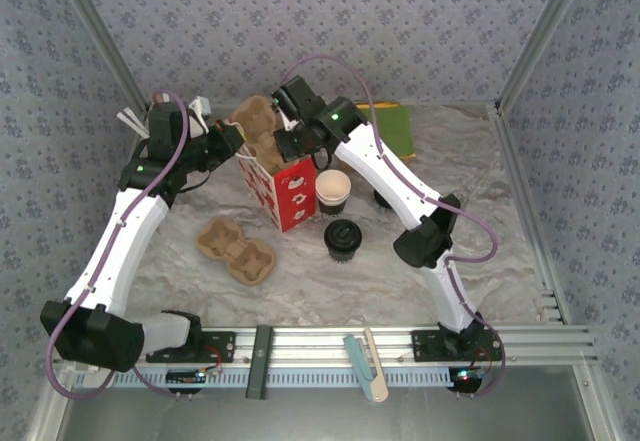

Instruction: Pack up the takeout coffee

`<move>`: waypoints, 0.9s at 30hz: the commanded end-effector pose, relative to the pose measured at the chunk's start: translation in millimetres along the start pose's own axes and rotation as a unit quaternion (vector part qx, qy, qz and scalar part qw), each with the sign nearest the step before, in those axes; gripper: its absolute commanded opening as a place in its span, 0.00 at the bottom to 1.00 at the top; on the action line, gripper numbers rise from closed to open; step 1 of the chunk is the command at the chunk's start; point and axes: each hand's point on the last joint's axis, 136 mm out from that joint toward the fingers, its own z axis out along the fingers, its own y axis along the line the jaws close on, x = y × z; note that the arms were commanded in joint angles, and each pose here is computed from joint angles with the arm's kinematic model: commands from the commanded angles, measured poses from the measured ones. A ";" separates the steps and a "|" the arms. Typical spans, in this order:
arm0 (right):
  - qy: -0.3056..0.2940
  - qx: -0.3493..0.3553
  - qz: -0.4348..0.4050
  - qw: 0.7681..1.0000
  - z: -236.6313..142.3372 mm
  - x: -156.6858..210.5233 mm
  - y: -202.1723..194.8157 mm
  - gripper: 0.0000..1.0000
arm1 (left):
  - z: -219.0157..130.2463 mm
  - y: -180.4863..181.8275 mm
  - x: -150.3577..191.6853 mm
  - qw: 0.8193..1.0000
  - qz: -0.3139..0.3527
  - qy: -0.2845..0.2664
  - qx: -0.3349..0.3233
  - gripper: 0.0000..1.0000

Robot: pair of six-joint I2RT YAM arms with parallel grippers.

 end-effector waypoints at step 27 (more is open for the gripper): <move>0.052 -0.020 0.013 0.998 2.5 28.4 9.1 0.07 | -8.8 7.2 0.6 1.000 0.005 -0.012 -0.011 0.07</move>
